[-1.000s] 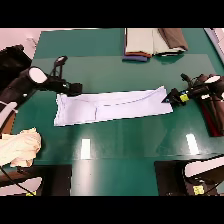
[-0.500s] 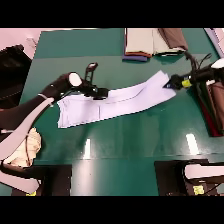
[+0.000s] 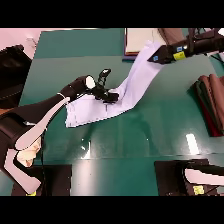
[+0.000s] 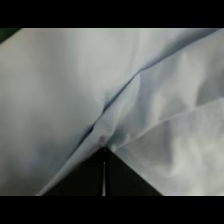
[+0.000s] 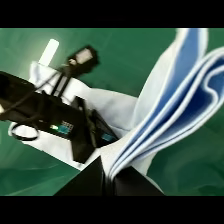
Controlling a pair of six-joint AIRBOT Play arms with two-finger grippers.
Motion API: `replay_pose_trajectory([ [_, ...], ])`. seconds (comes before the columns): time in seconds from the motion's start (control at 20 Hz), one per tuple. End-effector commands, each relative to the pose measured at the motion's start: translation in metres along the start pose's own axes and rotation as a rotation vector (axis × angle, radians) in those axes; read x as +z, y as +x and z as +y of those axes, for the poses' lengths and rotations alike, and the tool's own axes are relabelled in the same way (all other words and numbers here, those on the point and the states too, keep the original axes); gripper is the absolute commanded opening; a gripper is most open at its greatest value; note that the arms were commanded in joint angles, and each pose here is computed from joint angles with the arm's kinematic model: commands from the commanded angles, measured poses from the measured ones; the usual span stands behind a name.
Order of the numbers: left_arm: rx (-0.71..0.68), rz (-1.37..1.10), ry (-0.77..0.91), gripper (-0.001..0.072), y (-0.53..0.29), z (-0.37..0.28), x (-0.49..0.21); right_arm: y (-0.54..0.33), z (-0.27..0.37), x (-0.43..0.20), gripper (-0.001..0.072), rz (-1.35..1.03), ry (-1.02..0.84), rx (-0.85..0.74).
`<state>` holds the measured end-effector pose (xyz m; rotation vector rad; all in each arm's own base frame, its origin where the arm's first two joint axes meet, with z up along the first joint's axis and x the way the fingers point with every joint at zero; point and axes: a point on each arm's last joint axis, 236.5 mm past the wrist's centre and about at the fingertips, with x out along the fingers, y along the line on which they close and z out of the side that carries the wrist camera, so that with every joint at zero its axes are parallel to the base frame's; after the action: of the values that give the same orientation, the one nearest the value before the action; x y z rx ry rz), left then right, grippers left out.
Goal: Fold the shirts.
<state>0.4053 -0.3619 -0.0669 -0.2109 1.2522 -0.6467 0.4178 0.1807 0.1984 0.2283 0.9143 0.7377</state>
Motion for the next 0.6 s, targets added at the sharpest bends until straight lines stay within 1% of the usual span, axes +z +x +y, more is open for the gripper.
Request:
replay_pose_trajectory([
  [0.0,0.0,0.006,0.002,0.0029,0.003,0.0,-0.001,0.005,0.051,0.009,0.0017,-0.016,-0.072,0.057],
  [0.15,-0.01,0.012,0.01,0.0029,-0.012,-0.003,0.009,0.014,0.071,0.005,0.0017,-0.003,-0.099,0.088],
  [0.25,-0.01,-0.022,0.016,0.0029,-0.039,0.0,0.03,0.02,0.085,0.003,0.0017,0.001,-0.112,0.107],
  [0.35,0.021,-0.12,0.028,0.0029,-0.089,0.012,0.06,0.026,0.1,0.002,0.0017,-0.003,-0.134,0.127],
  [0.45,0.085,-0.259,0.035,0.0029,-0.163,0.035,0.09,0.041,0.122,0.0,0.0017,-0.007,-0.157,0.165],
  [0.55,0.166,-0.397,0.035,0.0029,-0.241,0.059,0.108,0.067,0.156,-0.007,0.0017,0.015,-0.143,0.268],
])
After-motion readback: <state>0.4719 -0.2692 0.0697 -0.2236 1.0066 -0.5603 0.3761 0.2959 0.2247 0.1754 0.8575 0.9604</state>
